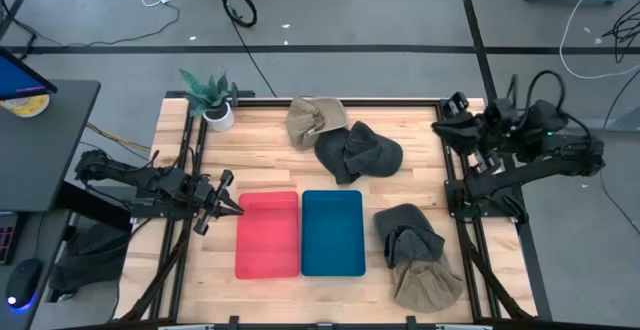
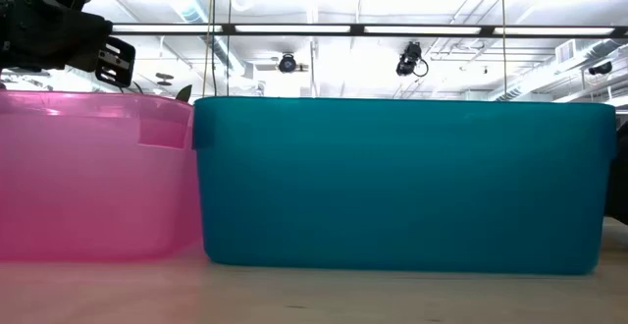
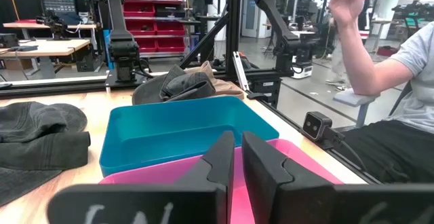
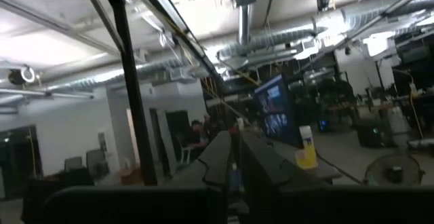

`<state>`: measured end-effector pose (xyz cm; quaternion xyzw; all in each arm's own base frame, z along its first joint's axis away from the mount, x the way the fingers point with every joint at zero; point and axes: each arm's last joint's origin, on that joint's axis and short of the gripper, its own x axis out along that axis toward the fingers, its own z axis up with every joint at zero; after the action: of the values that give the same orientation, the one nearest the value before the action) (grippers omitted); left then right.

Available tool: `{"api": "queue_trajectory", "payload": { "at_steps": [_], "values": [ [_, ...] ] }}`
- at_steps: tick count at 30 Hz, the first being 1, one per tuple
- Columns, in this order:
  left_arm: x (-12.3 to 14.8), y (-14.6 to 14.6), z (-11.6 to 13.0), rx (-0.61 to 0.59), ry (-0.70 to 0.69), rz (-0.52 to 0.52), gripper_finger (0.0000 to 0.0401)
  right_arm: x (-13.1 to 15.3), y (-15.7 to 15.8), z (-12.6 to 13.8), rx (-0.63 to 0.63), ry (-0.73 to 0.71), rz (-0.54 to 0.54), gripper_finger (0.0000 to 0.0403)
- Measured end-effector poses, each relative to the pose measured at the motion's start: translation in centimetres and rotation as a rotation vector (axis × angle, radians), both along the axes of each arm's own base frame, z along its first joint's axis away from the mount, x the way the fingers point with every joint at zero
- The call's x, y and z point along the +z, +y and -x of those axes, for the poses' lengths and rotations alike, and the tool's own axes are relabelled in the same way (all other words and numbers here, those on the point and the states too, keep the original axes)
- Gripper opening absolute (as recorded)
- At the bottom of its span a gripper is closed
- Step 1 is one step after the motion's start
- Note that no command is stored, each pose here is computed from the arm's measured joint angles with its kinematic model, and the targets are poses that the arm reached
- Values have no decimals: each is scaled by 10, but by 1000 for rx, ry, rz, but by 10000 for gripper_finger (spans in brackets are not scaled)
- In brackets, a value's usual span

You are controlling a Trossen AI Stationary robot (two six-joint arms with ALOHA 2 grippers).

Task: Pick & Place hat
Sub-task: Put the top right black cap into the blue bin

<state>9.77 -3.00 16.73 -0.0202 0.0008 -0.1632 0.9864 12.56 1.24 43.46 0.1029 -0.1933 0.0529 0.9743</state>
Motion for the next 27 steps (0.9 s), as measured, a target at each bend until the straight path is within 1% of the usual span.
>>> {"api": "queue_trajectory", "payload": {
  "at_steps": [3,8,11,15,19,27],
  "values": [
    [0,0,0,0,0,0,34,-1,1,-11,-10,42,29,38],
    [0,0,0,0,0,0,34,5,2,-19,-33,137,109,38],
    [0,0,0,0,0,0,34,8,2,-25,-41,239,124,38],
    [0,0,0,0,0,0,34,6,2,-38,-81,364,126,38],
    [0,0,0,0,0,0,34,5,3,-48,-83,363,126,38],
    [0,0,0,0,0,0,34,-12,6,-70,-61,400,34,38]
  ]
}}
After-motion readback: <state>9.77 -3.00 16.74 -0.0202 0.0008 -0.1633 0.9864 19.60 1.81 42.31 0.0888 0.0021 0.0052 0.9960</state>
